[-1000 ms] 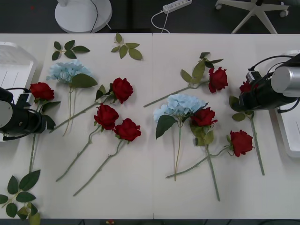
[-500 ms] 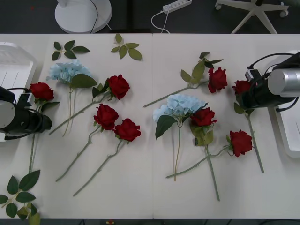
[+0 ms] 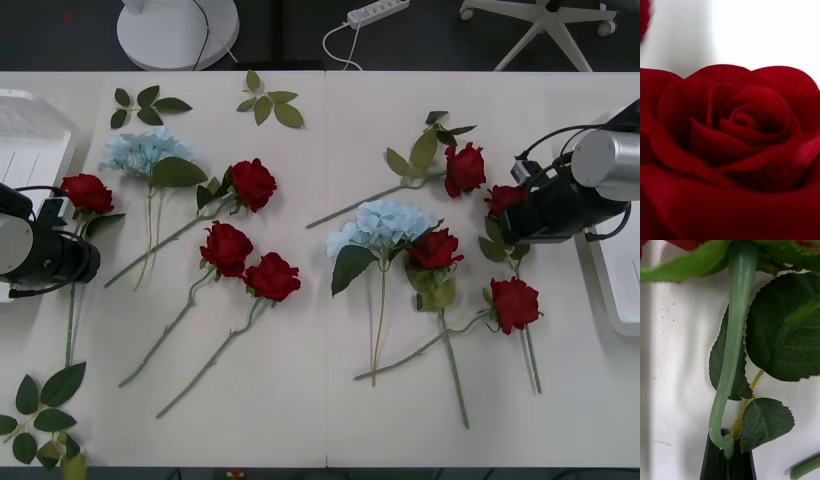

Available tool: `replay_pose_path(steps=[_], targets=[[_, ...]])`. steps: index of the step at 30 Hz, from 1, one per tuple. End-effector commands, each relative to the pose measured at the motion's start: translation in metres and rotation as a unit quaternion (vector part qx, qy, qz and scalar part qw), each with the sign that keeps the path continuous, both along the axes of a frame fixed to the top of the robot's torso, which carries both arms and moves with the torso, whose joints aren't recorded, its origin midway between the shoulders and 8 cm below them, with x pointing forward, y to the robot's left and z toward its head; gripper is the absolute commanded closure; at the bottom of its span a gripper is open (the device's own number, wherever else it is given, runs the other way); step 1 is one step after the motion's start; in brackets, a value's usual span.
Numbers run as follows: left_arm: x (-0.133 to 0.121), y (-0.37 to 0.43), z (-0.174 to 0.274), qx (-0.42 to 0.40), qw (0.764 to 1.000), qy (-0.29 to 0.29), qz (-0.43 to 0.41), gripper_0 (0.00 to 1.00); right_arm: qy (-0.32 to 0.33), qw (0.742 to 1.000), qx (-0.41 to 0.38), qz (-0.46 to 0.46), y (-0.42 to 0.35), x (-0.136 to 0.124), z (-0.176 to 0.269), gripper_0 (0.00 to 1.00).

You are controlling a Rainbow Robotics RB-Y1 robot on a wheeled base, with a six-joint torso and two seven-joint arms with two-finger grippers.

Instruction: Place the red flowers into the right box and the blue flowers into the left box. If a person shows an open palm, hand one flower to the person first, then continue sorting.

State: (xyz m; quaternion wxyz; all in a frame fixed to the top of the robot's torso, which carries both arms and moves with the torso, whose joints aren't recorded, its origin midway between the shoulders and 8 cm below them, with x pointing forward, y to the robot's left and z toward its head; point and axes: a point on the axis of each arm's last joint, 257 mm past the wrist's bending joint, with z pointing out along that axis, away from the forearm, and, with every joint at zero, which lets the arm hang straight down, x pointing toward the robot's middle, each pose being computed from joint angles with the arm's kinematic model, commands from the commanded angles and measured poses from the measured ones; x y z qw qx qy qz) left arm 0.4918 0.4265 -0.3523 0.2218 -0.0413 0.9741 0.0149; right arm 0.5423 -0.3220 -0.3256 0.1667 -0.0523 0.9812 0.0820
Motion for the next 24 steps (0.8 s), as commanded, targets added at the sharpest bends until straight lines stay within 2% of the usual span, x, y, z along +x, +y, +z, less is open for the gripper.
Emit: replay_pose_path(steps=[1,7,11,19,24], targets=[[0.014,-0.009,0.019,0.026,0.998,-0.022,-0.061,1.0,0.013,0.998,0.054,-0.012,0.028,0.011,0.049,1.0],[0.019,-0.01,0.053,0.039,0.994,-0.044,-0.088,1.0,0.005,0.997,0.083,-0.006,0.039,0.024,0.11,1.0],[0.019,-0.019,0.077,0.04,0.992,-0.056,-0.108,1.0,-0.029,0.997,0.069,-0.005,0.025,0.041,0.155,1.0],[0.008,-0.07,0.132,-0.006,0.981,-0.119,-0.153,1.0,-0.085,0.996,-0.04,-0.002,-0.044,0.055,0.204,1.0],[-0.004,-0.136,0.186,-0.06,0.96,-0.187,-0.202,1.0,-0.111,0.985,-0.135,-0.004,-0.108,0.053,0.23,1.0]])
